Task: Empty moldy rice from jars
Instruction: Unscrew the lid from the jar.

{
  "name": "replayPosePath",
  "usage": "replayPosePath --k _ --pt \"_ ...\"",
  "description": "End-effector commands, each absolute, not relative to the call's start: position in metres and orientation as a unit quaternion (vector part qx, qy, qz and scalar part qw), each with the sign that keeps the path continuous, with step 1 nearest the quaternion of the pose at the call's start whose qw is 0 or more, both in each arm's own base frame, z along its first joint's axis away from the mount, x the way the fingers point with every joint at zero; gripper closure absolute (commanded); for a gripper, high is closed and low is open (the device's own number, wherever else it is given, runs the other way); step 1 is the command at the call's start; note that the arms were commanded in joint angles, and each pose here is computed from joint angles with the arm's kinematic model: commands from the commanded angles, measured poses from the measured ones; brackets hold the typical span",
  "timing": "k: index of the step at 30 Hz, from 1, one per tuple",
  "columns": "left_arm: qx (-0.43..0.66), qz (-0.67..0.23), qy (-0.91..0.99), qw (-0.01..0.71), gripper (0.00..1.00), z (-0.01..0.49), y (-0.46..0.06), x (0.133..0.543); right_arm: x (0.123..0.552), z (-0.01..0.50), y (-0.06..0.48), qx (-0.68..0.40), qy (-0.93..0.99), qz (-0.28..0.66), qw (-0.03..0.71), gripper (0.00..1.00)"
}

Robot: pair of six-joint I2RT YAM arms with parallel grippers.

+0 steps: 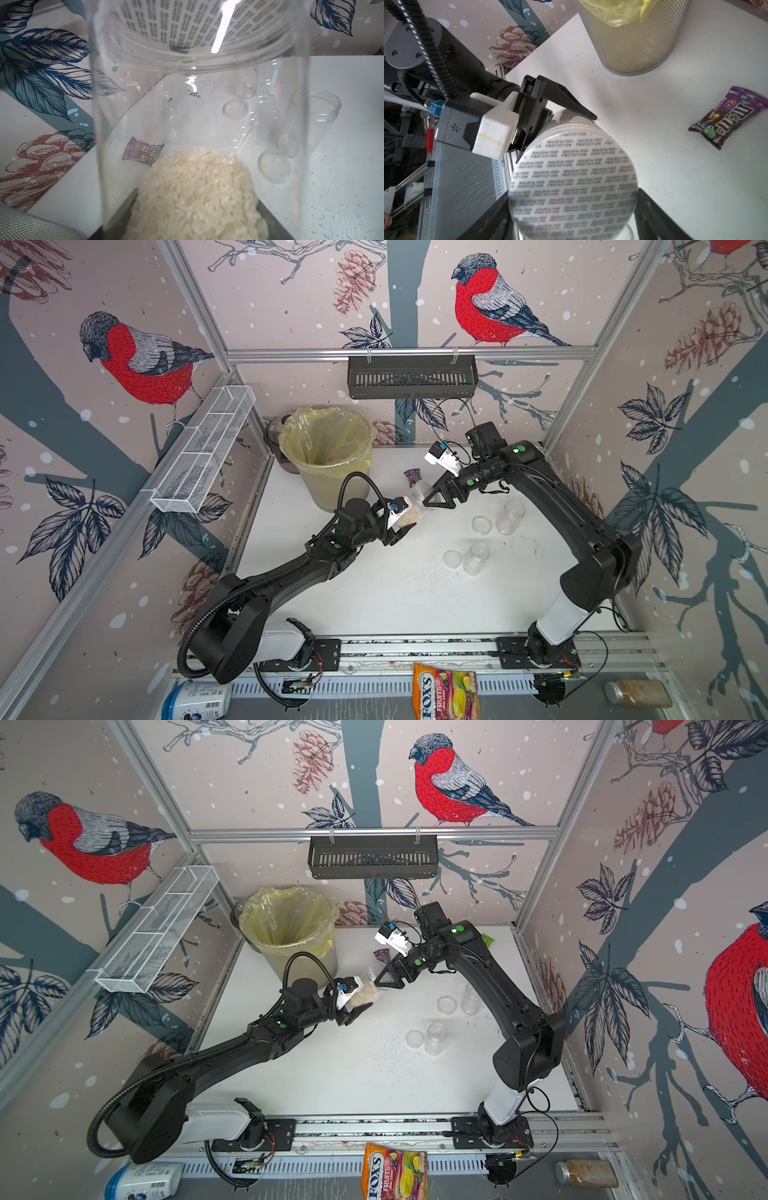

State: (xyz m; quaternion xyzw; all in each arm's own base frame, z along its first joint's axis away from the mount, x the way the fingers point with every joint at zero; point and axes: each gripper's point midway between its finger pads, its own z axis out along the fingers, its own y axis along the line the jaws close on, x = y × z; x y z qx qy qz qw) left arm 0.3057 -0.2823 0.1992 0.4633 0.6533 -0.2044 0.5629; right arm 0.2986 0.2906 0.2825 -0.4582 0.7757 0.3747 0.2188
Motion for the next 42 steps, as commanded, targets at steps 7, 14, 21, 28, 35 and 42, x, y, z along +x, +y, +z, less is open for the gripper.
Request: replayPosePath --k 7,14,21,28,35,42 --pt "0.478 -0.222 0.635 0.565 0.79 0.210 -0.291 0.301 0.292 0.277 0.301 -0.495 0.754 0.377 0.209 0.30" --pt "0.475 -0.214 0.633 0.573 0.80 0.215 -0.288 0.302 0.294 0.284 0.296 -0.486 0.751 0.370 0.251 0.17" --pt "0.477 -0.212 0.634 0.570 0.81 0.213 -0.289 0.303 0.293 0.283 0.297 -0.487 0.743 0.389 0.244 0.15" --pt "0.477 -0.215 0.634 0.570 0.81 0.212 -0.289 0.302 0.294 0.287 0.301 -0.490 0.735 0.399 0.246 0.00" --pt "0.475 -0.215 0.637 0.568 0.81 0.210 -0.289 0.302 0.299 0.289 0.299 -0.485 0.743 0.386 0.255 0.00" --pt "0.469 -0.203 0.641 0.573 0.81 0.211 -0.284 0.305 0.325 0.322 0.277 -0.417 0.762 0.368 0.332 0.00"
